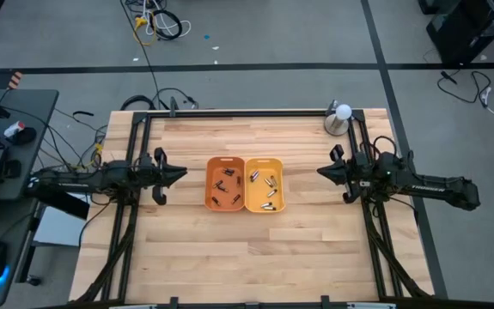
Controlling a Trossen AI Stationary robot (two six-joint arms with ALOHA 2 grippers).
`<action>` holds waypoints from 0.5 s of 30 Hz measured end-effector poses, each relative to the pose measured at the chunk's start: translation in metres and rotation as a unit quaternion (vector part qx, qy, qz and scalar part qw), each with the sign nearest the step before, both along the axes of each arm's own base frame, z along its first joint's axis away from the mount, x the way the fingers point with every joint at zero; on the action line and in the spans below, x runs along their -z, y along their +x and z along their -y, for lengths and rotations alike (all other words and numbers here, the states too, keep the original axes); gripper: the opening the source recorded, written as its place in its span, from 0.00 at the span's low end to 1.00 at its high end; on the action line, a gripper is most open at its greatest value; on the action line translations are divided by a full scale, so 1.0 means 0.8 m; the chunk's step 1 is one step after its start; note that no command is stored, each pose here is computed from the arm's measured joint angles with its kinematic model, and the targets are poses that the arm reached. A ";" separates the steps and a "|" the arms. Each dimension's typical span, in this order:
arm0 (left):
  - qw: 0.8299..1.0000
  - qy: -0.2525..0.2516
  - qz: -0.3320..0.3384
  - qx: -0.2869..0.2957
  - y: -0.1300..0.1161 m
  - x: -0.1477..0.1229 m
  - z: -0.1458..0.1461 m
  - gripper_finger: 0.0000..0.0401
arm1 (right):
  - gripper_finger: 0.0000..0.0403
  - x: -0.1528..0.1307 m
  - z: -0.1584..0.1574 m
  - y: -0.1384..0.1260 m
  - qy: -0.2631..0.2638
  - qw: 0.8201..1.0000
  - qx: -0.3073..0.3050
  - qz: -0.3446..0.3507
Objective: Sort batteries
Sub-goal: Return to Home Position
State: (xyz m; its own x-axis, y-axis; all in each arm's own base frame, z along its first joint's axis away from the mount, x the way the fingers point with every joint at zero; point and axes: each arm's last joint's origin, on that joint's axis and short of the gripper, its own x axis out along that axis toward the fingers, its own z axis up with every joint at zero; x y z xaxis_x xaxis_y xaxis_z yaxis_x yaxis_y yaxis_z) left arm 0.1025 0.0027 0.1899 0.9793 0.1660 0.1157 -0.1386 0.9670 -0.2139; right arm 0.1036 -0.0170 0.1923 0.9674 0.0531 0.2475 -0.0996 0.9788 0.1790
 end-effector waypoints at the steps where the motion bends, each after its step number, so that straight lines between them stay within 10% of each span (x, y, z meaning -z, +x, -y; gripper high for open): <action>1: 1.000 -0.001 -0.008 -0.003 -0.001 0.002 0.000 0.11 | 0.00 0.002 0.000 0.001 0.002 1.000 0.000 -0.009; 15: 0.998 0.003 -0.058 -0.007 -0.004 0.017 -0.001 0.11 | 0.00 0.015 0.000 0.003 -0.008 0.998 0.001 -0.059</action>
State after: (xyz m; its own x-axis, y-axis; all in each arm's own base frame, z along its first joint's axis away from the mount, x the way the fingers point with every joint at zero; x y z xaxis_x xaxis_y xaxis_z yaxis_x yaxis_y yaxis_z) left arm 0.0997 0.0032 0.1760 0.9836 0.1802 0.0035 -0.1763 0.9660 -0.1890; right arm 0.1059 -0.0174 0.1806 0.9901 0.0537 0.1300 -0.0759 0.9820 0.1730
